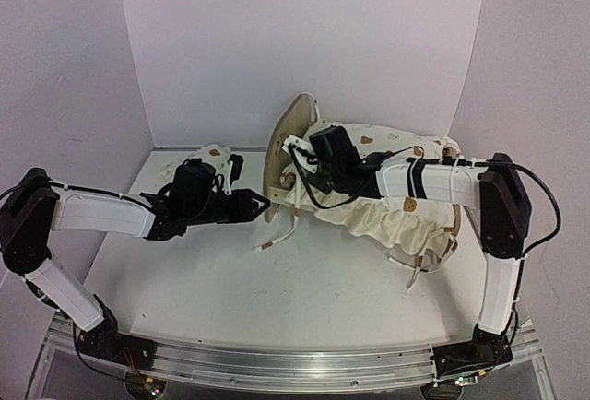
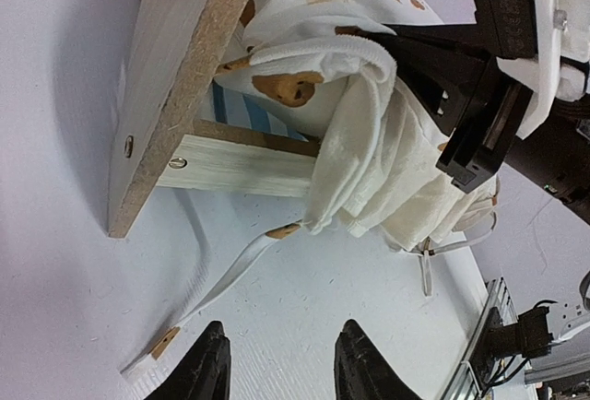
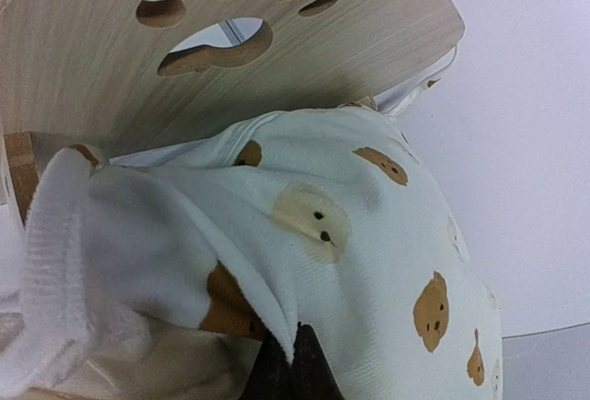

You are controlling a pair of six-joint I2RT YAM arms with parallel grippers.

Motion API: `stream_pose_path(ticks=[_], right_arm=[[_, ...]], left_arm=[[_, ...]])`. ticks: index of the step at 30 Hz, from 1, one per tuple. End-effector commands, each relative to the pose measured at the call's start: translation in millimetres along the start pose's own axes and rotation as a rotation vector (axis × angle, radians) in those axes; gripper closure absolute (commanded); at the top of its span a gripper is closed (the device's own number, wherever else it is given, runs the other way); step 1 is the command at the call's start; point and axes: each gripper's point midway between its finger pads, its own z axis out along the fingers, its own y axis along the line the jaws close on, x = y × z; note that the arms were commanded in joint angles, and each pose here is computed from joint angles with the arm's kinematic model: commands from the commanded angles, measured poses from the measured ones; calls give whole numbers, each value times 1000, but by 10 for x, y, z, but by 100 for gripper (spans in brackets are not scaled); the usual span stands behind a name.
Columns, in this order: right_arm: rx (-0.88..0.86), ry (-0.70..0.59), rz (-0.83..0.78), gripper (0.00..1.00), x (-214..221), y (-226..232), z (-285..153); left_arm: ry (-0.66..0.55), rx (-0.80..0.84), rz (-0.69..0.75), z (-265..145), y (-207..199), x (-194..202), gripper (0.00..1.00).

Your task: Set up the pet bed

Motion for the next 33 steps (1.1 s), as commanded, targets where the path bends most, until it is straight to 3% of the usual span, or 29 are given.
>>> stream_pose_path(ticks=[1,9,15,17,22,25,29,33], right_arm=[[50,-106,11,100,-362,-437,-203],[-5,-24,-2,100,-203,1,343],[-62,-7,100,96,-113,130,374],[-64,17,112,90,-60,111,335],[-135,110,170,61,24,54,96],[-174,165,198,49,112,-6,-136],[-271,136,270,30,96,-28,-494],[-379,81,340,20,12,20,-769]], left_arm=[[-75,16,10,-74,-65,-204,60],[-106,-45,30,9,91,-318,53],[-89,-103,68,284,283,-314,47],[-84,-114,93,381,314,-325,48],[-87,-162,154,566,451,-362,54],[-87,-181,160,630,526,-367,58],[-80,-194,167,736,607,-354,61],[-86,-187,172,788,615,-391,65]])
